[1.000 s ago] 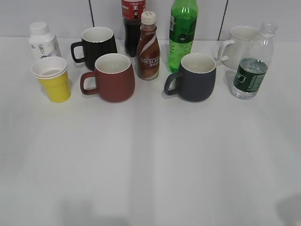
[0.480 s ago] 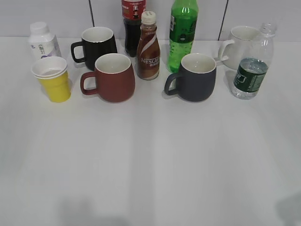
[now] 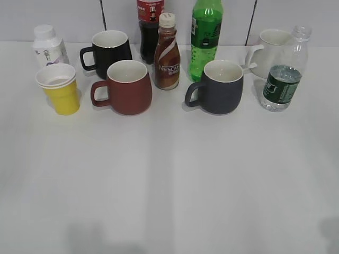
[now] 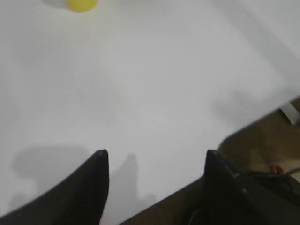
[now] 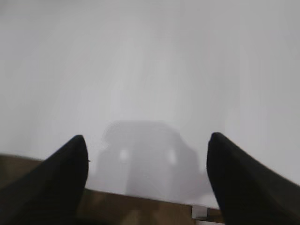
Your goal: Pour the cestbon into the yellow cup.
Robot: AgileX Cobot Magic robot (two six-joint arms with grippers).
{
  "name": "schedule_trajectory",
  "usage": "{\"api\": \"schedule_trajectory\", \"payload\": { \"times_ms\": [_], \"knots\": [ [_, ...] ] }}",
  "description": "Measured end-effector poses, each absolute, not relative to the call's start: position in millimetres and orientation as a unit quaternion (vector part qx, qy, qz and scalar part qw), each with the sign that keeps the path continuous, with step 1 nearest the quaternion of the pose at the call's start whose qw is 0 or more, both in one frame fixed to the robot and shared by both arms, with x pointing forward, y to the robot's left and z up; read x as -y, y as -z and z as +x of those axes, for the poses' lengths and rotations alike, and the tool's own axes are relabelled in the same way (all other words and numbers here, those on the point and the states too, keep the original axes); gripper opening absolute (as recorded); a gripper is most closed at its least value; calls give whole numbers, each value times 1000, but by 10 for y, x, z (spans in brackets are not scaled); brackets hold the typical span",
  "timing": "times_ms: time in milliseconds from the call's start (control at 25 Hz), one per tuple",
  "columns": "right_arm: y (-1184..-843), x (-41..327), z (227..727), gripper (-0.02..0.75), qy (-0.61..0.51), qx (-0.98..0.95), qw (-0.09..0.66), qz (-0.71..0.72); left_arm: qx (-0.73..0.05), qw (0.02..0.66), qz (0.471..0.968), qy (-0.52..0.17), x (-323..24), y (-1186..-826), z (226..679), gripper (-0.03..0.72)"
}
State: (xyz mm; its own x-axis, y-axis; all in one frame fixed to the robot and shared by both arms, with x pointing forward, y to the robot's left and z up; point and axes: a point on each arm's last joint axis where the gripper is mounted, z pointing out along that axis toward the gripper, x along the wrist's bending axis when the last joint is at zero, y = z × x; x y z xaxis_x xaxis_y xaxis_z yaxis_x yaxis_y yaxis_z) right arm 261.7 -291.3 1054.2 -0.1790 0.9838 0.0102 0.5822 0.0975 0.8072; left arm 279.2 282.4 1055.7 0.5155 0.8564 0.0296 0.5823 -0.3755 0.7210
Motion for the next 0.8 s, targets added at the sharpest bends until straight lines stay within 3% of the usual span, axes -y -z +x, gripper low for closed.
{"api": "schedule_trajectory", "payload": {
  "times_ms": [120, 280, 440, 800],
  "knots": [
    [-10549, 2927, 2566, 591, -356, -666, 304, 581, -495, 330, 770, -230, -2893, -10566, 2782, 484],
    [-10560, 2941, 2439, 591, -376, -641, 336, 578, -572, 338, 687, -295, -3037, -10599, 2641, 484],
    [-10560, 2945, 2335, 591, -394, -625, 359, 570, -597, 359, 627, -348, -3104, -10616, 2446, 484],
    [-10561, 2944, 2326, 591, -397, -623, 360, 569, -588, 385, 607, -372, -3126, -10597, 2309, 484]
  ]
}}
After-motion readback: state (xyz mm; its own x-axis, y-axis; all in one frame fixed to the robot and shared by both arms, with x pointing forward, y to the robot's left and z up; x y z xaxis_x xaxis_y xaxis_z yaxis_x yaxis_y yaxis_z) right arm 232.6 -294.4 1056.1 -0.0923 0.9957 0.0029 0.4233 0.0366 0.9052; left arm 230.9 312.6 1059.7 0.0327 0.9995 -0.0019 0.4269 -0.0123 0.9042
